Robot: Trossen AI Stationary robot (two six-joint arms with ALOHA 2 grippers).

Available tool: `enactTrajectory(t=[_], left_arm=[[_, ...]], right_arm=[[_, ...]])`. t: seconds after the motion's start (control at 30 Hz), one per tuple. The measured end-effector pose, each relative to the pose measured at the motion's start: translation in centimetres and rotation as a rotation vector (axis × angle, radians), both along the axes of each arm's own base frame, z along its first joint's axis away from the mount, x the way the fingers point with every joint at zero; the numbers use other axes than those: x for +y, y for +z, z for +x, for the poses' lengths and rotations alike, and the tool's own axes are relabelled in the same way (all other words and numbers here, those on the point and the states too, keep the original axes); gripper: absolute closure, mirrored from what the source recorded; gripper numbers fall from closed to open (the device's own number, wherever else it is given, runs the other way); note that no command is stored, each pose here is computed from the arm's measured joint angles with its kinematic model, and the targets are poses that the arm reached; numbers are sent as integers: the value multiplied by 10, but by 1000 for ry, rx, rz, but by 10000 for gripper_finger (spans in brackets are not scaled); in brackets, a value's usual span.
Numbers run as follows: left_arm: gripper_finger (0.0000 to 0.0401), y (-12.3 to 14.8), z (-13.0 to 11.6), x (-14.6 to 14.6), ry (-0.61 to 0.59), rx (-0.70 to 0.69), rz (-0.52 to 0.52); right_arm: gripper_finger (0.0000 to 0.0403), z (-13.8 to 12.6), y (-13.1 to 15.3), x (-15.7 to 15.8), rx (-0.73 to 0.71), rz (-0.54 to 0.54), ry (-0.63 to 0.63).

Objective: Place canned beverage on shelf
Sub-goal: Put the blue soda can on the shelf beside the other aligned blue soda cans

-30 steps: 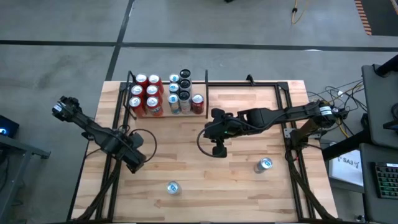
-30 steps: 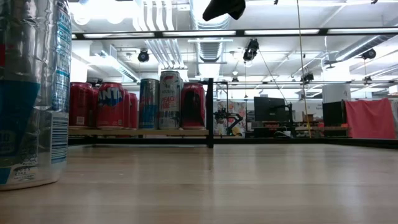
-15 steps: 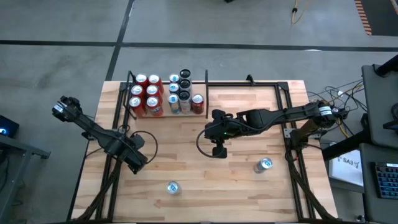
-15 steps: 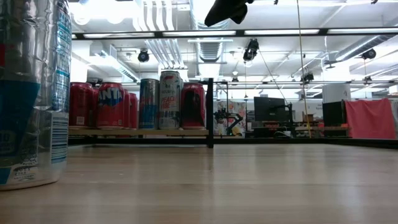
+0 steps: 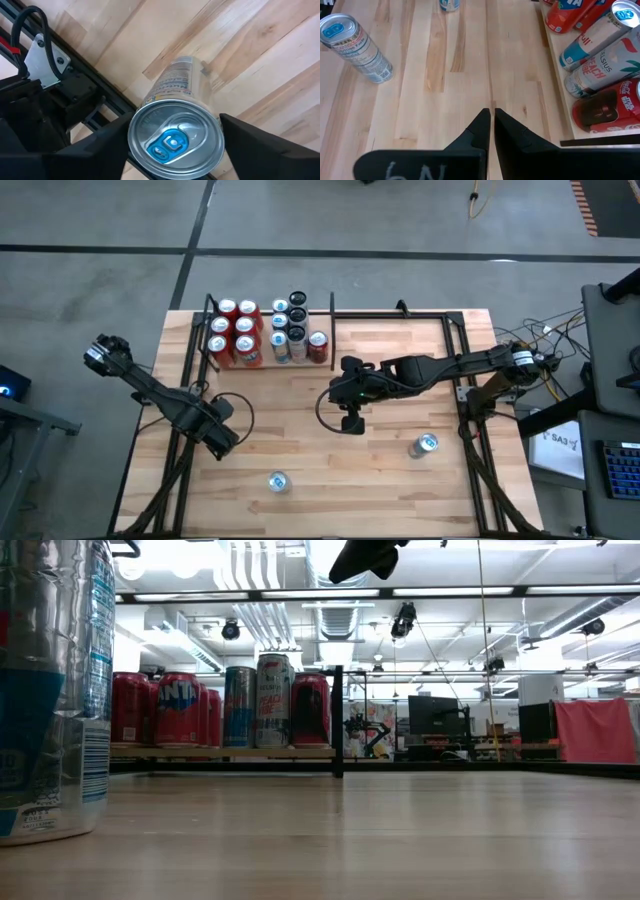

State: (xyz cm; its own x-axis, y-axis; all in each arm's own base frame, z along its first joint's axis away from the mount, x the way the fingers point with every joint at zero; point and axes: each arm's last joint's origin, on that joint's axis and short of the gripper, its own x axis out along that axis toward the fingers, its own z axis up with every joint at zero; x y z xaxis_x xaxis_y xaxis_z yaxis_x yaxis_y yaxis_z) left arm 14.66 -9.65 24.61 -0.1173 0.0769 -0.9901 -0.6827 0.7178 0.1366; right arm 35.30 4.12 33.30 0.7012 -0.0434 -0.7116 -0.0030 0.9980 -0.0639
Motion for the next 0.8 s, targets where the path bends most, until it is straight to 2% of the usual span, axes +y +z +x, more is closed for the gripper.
enactTrajectory(t=[0.13,0.43,0.5,0.6,0.8], left_arm=[[178,0,0,0,-1,0,-1],[178,5,2,-2,-32,-9,-27],[178,16,5,-4,-47,-49,-36],[178,34,10,-4,-88,-121,7],[178,83,13,5,-162,-293,179]], right_arm=[[390,0,0,0,0,0,0],[390,0,-1,0,3,-1,1],[390,0,-1,0,3,-1,1],[390,0,-1,0,3,-1,1],[390,0,-1,0,4,-2,1]])
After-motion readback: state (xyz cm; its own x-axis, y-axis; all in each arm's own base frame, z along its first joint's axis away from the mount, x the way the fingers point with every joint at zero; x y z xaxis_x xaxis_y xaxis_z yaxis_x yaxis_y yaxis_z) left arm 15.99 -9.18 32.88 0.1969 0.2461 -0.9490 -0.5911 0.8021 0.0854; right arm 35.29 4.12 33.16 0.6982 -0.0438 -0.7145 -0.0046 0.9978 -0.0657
